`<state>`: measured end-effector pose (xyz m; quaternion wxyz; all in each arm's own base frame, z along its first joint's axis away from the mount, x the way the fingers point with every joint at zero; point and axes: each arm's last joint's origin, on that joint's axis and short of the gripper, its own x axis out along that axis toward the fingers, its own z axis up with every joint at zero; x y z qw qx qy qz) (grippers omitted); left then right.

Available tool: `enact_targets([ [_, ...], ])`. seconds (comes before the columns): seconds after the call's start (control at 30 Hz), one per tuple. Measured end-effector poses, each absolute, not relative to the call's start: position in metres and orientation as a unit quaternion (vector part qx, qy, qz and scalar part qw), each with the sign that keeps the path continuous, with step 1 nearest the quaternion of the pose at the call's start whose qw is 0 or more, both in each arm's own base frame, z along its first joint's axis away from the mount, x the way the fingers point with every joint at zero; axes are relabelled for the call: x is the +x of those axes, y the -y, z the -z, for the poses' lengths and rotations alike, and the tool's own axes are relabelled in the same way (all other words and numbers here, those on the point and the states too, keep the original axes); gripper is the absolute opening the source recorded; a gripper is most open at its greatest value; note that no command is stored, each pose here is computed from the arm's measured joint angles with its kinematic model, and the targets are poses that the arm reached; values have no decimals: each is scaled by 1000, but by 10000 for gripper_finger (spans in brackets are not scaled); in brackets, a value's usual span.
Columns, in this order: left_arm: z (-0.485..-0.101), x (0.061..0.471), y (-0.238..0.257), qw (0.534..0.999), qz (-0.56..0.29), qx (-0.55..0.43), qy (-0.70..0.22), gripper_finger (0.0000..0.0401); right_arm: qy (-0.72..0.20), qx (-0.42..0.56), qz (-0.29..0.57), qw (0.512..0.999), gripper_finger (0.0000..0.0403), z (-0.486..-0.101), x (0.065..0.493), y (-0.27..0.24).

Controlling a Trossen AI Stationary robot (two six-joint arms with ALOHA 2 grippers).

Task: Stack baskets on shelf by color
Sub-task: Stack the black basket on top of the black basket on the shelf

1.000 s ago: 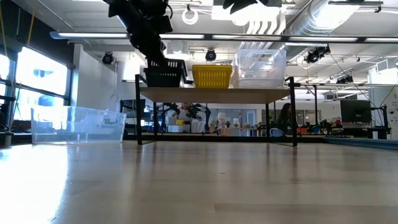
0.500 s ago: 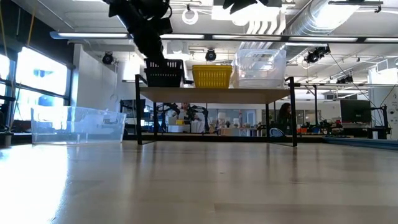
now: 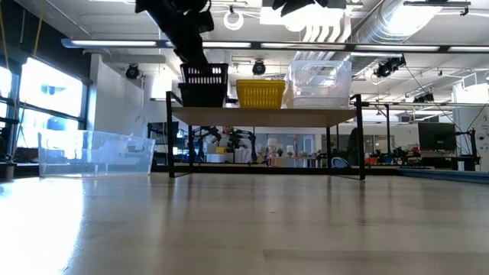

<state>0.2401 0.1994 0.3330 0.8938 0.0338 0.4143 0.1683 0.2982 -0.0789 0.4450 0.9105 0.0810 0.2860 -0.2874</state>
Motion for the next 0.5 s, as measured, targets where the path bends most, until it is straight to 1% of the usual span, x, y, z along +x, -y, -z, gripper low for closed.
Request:
enact_targets([
  [0.33, -331, 238, -196, 887, -160, 27, -433, 145, -297, 85, 282, 908, 138, -443, 297, 78],
  [0.5, -337, 237, -191, 891, -160, 29, -425, 145, -303, 91, 284, 905, 138, -442, 296, 78],
])
